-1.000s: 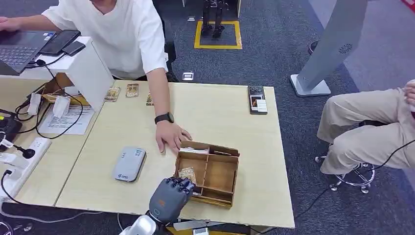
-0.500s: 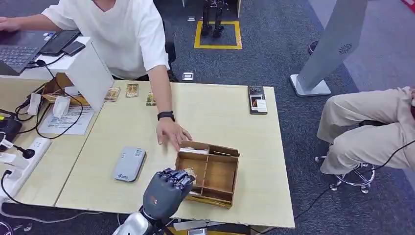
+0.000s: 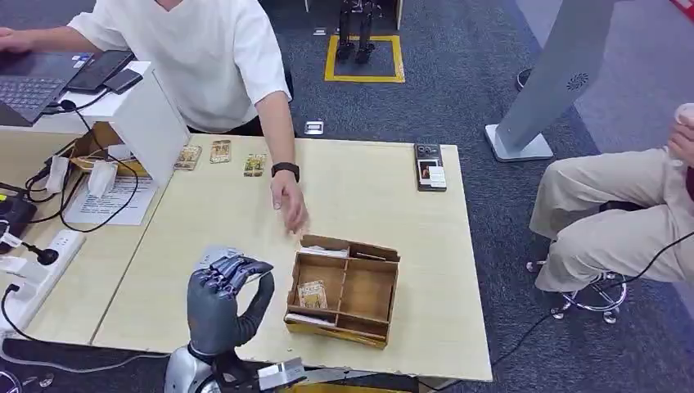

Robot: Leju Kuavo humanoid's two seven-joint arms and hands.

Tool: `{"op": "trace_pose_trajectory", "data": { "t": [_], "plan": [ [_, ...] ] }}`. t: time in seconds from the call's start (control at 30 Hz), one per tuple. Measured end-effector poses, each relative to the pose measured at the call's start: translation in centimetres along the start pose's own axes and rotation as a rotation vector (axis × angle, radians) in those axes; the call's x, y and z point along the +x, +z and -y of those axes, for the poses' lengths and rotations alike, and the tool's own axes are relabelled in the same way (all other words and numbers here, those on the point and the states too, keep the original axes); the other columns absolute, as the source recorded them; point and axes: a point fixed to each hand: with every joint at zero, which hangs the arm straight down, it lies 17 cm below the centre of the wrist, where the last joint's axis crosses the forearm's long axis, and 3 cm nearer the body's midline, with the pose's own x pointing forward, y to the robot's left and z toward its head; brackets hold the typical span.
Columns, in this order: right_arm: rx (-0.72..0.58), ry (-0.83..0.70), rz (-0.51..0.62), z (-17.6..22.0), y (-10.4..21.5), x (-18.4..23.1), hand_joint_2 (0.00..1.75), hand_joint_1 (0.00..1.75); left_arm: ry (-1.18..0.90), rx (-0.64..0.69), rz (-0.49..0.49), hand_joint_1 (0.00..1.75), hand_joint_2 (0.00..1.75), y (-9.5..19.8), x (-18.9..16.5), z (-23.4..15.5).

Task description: Pass the card to the sensor for recognition and then transmit it.

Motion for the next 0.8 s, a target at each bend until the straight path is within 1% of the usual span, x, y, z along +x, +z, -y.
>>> {"op": "trace_pose_trajectory", "data": {
  "t": [0.1,0.23,0.4,0.47,0.57,0.8],
  "plan": [
    [0.0,0.003,0.004,0.0,0.0,0.1,1.75,0.0,0.001,0.015,-0.024,1.75,1.75,0.1,-0.7,-0.4],
    [0.001,0.005,0.001,0.0,0.1,0.0,1.75,0.0,0.054,0.085,-0.127,1.75,1.75,0.1,-3.3,-1.8],
    [-0.001,0.006,0.002,0.0,0.1,0.0,1.75,0.0,0.048,0.094,-0.158,1.75,1.75,0.3,-4.4,-1.9],
    [0.0,0.007,0.002,-0.1,0.1,0.0,1.75,0.0,0.056,0.098,-0.19,1.75,1.75,0.4,-5.1,-1.9],
    [0.003,0.014,0.01,-0.1,0.1,0.2,1.75,0.0,0.049,0.096,-0.26,1.75,1.75,0.1,-7.3,-1.4],
    [0.014,0.032,0.033,-0.5,0.2,0.9,1.75,0.0,-0.047,0.06,-0.355,1.75,1.75,-1.9,-12.6,0.2]
  ]
}}
